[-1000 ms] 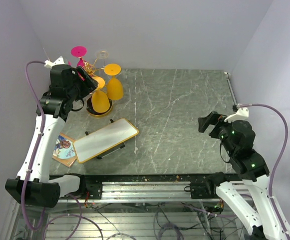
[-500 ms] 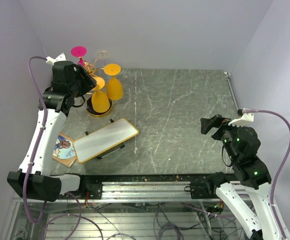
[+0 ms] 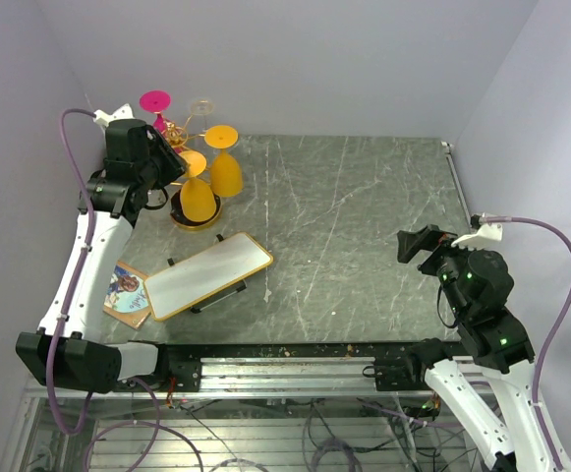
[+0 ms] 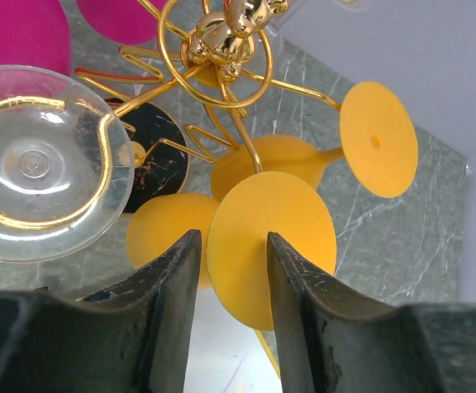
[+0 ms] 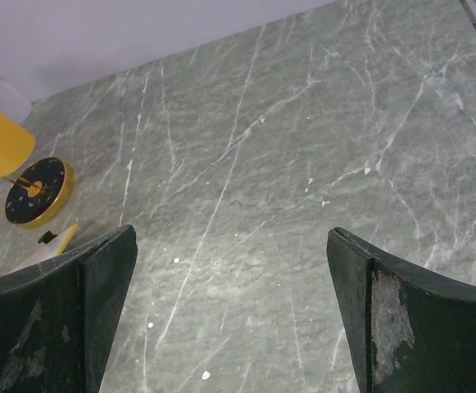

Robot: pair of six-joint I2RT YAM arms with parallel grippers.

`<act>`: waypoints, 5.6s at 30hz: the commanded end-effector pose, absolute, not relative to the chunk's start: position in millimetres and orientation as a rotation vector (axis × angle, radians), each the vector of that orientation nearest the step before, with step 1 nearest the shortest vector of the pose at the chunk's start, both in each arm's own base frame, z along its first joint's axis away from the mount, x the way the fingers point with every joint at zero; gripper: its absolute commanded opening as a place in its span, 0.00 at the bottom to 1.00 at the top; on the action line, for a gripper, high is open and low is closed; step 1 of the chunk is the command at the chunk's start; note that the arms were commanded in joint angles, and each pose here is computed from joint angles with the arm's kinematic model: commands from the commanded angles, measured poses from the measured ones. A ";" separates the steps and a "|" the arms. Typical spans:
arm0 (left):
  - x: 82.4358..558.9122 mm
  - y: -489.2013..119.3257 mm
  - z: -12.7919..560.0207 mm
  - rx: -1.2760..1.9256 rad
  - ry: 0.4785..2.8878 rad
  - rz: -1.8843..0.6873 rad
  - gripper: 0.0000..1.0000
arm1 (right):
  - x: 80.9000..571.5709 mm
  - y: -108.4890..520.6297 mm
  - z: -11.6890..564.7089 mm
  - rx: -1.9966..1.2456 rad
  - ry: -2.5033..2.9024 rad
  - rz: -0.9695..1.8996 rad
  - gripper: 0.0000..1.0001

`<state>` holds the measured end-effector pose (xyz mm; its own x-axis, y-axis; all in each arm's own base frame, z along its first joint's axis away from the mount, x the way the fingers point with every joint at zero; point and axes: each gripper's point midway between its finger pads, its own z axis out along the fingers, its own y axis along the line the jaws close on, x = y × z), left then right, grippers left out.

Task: Take the wine glass off the wine glass rack

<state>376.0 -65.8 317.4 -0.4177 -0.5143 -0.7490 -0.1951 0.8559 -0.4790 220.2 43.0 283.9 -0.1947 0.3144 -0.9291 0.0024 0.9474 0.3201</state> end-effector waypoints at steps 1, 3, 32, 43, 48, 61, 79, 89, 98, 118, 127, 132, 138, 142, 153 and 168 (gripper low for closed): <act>380.5 -64.5 324.3 -0.500 1.975 -0.371 0.47 | 221.6 36.9 286.9 0.259 1.721 0.263 1.00; 380.4 -65.0 325.9 -0.496 1.971 -0.376 0.45 | 221.6 36.9 286.4 0.258 1.723 0.262 1.00; 383.0 -66.2 351.9 -0.564 1.876 -0.448 0.08 | 222.8 29.0 284.7 0.300 1.724 0.229 1.00; 386.0 -62.4 359.3 -0.716 1.758 -0.603 0.07 | 223.3 26.4 283.4 0.312 1.726 0.217 1.00; 386.0 -56.5 364.6 -0.777 1.702 -0.661 0.07 | 223.8 25.6 282.7 0.317 1.727 0.213 1.00; 394.4 -52.2 367.3 -0.860 1.637 -0.784 0.07 | 224.4 23.0 282.2 0.331 1.728 0.202 1.00; 401.3 -39.7 356.6 -1.022 1.594 -0.849 0.07 | 223.5 20.4 282.6 0.343 1.723 0.195 1.00; 395.8 -27.6 351.7 -1.112 1.569 -0.805 0.07 | 223.8 20.5 282.4 0.344 1.723 0.195 1.00; 398.6 -29.9 347.3 -1.137 1.581 -0.826 0.07 | 224.3 20.4 281.5 0.347 1.726 0.193 1.00; 360.5 -9.2 349.2 -1.249 1.512 -0.754 0.07 | 224.4 19.4 280.2 0.351 1.729 0.187 1.00; 324.8 -4.5 364.0 -1.218 1.486 -0.718 0.07 | 226.4 21.6 278.3 0.343 1.742 0.190 1.00; 300.5 -15.5 376.2 -1.141 1.496 -0.770 0.07 | 227.1 23.4 277.1 0.333 1.749 0.195 1.00; 280.4 -53.4 389.1 -0.956 1.498 -1.010 0.07 | 229.1 27.3 274.4 0.318 1.767 0.205 1.00; 273.8 -74.3 402.9 -0.811 1.496 -1.130 0.07 | 232.3 33.1 270.0 0.307 1.791 0.226 1.00; 265.9 -123.5 415.1 -0.509 1.465 -1.431 0.07 | 244.4 51.0 259.1 0.381 1.902 0.312 1.00; 249.4 -186.4 408.2 -0.415 1.304 -1.915 0.07 | 239.2 190.5 306.8 -0.014 1.723 1.238 1.00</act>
<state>269.3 -178.2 377.6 -0.6133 -0.7689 -0.1806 0.3015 -0.0165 -0.9533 250.0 151.8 274.4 -0.4724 0.4749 -0.7425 -0.3110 0.6984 0.6446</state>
